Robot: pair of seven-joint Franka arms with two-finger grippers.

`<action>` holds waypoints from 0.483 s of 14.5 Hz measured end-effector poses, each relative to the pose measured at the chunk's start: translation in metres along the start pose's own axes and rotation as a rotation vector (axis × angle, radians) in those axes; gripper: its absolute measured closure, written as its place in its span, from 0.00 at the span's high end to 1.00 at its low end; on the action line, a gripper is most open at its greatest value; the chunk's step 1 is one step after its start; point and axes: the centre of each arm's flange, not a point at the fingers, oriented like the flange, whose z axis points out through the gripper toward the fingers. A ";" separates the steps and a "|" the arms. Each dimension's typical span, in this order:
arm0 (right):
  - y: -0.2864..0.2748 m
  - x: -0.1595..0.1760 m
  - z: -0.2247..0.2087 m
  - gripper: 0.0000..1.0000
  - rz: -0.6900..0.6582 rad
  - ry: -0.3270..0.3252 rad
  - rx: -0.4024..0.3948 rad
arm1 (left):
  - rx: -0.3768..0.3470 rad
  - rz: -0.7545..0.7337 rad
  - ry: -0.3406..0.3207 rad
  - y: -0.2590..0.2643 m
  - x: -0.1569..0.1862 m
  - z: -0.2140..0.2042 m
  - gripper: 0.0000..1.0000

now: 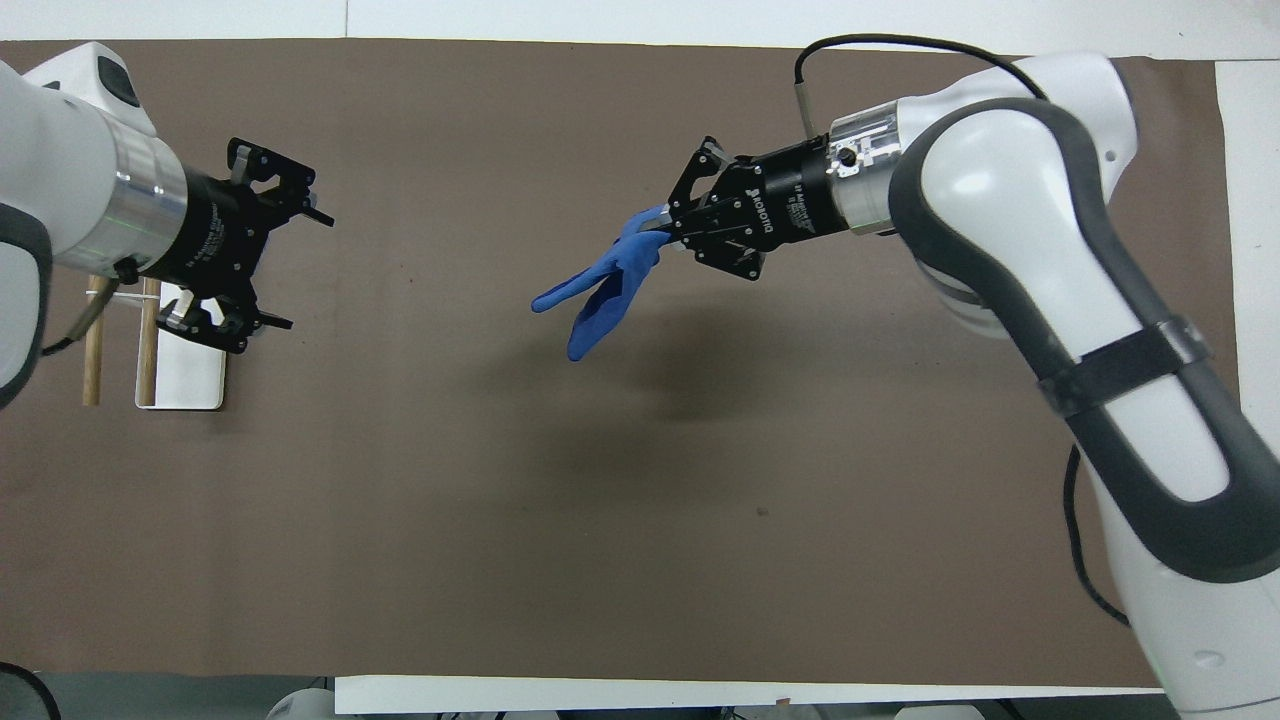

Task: Right arm passes towel to left arm to hang
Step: 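Lift the towel with the right gripper while the left gripper approaches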

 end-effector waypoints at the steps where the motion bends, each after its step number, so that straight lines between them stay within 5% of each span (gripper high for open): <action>1: 0.000 -0.006 0.012 0.04 0.032 0.007 0.019 | 0.002 -0.068 -0.025 0.001 -0.011 0.004 0.97; 7: -0.009 -0.036 0.042 0.04 0.174 -0.024 0.094 | -0.037 -0.240 -0.147 0.006 -0.032 0.039 0.93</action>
